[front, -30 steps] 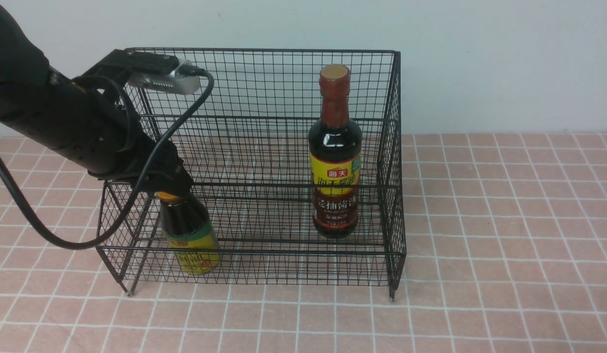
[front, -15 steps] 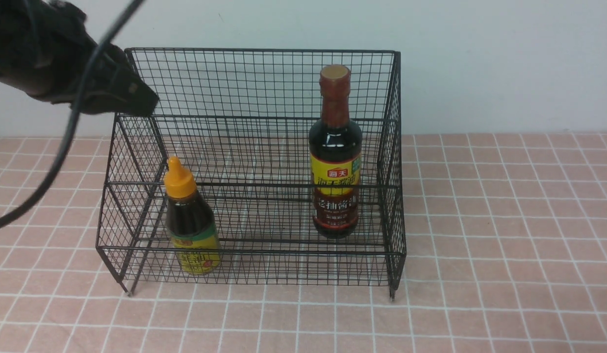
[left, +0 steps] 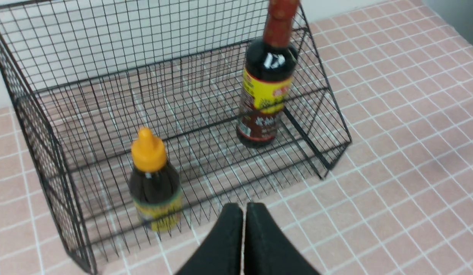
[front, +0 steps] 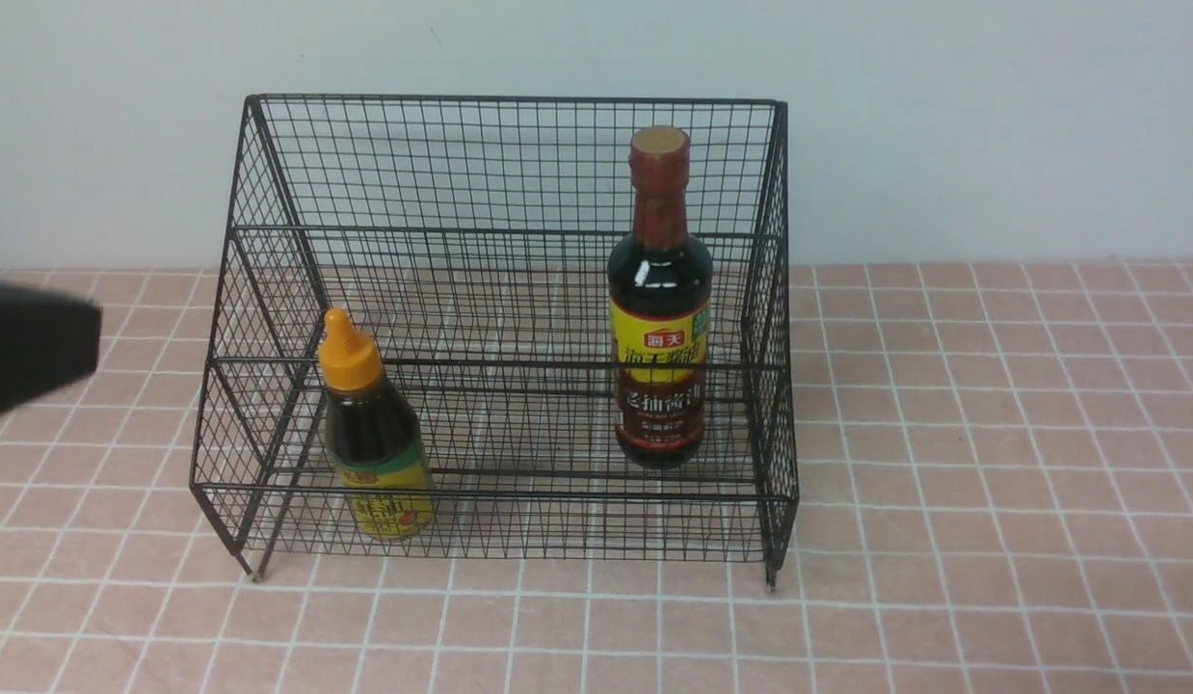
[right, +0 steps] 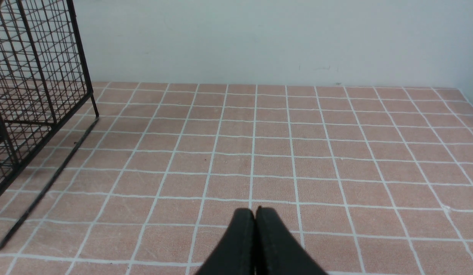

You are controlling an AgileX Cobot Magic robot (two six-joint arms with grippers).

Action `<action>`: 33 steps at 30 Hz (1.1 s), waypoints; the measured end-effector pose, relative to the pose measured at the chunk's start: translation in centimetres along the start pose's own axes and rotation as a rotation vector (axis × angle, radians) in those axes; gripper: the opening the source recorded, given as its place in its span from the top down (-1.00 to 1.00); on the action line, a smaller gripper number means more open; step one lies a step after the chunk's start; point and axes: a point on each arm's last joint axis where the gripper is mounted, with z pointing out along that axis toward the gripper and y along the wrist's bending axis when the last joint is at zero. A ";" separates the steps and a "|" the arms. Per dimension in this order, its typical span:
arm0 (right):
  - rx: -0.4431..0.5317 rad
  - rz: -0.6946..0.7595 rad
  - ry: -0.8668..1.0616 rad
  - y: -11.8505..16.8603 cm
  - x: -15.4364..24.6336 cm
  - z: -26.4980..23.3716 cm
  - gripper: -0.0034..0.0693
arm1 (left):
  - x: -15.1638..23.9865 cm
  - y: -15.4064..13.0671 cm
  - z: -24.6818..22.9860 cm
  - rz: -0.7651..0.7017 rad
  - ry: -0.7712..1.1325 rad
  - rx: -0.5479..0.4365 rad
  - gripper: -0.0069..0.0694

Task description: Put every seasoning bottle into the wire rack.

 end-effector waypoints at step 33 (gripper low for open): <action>0.000 0.000 0.000 0.0 0.0 0.0 0.94 | 16.2 3.2 2.8 0.055 -0.366 -0.425 0.84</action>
